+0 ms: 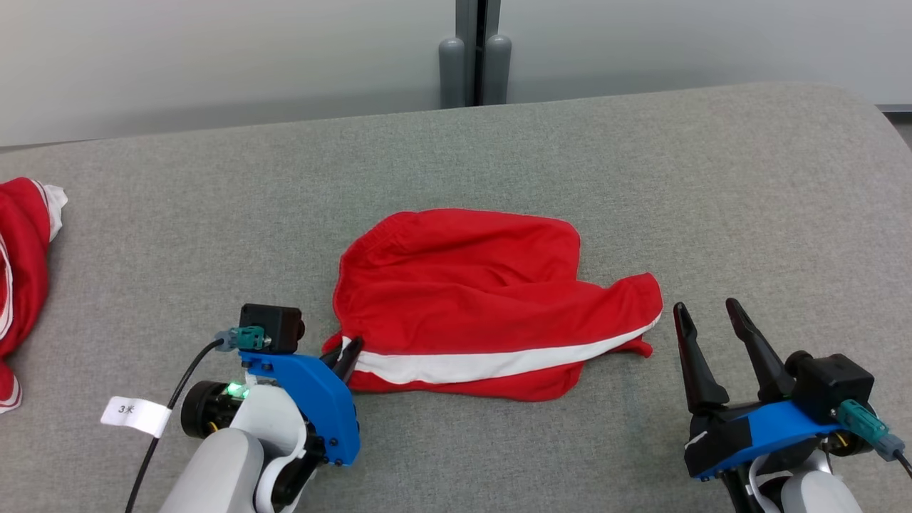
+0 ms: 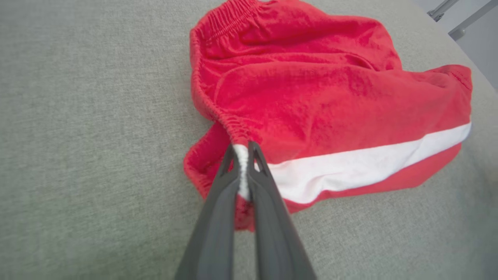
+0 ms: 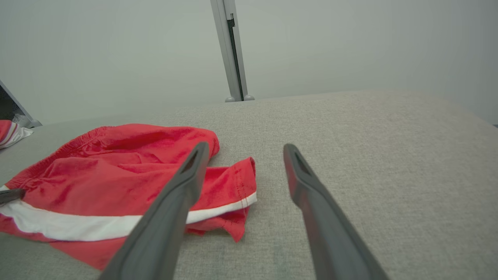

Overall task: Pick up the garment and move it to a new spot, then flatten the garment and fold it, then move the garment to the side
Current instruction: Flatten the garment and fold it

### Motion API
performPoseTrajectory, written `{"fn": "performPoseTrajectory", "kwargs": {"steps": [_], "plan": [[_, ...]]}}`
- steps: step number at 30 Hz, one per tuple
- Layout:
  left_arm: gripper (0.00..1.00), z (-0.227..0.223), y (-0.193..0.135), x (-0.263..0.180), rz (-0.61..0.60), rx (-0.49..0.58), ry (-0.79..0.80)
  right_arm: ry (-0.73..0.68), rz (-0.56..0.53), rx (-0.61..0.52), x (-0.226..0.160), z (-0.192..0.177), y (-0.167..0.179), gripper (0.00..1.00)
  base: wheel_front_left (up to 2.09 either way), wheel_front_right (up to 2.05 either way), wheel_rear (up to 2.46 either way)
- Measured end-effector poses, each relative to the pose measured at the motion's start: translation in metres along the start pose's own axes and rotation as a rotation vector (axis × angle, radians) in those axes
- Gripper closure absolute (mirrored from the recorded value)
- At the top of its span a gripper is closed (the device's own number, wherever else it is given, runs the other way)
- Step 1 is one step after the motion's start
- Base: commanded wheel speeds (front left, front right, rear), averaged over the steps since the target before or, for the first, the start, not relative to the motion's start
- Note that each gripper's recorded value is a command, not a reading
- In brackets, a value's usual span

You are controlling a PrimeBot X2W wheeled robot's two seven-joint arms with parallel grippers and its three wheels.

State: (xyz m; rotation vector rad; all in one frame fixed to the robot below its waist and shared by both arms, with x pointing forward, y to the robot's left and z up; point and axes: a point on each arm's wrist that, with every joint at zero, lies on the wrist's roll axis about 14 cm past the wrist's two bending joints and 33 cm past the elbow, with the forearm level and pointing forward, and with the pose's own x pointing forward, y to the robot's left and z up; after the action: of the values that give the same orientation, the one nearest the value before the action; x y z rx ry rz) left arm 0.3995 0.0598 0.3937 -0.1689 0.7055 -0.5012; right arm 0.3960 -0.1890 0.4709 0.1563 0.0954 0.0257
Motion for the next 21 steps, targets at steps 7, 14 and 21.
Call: {"fn": "performPoseTrajectory", "kwargs": {"steps": [7, 14, 21], "plan": [[1.00, 0.005, 0.004, -0.005, 0.017, -0.077, -0.077, 0.068, -0.003, 0.023, 0.000, -0.013, 0.000, 0.00, 0.00, 0.00, 0.00], [1.00, -0.007, 0.023, -0.012, 0.088, -0.231, -0.156, 0.240, -0.002, 0.027, -0.002, -0.042, 0.000, 0.00, 0.00, 0.00, 0.00], [1.00, -0.018, 0.024, -0.010, 0.094, -0.258, -0.150, 0.304, 0.036, 0.014, 0.010, -0.055, 0.012, 0.00, 0.00, 0.00, 0.00]]}}
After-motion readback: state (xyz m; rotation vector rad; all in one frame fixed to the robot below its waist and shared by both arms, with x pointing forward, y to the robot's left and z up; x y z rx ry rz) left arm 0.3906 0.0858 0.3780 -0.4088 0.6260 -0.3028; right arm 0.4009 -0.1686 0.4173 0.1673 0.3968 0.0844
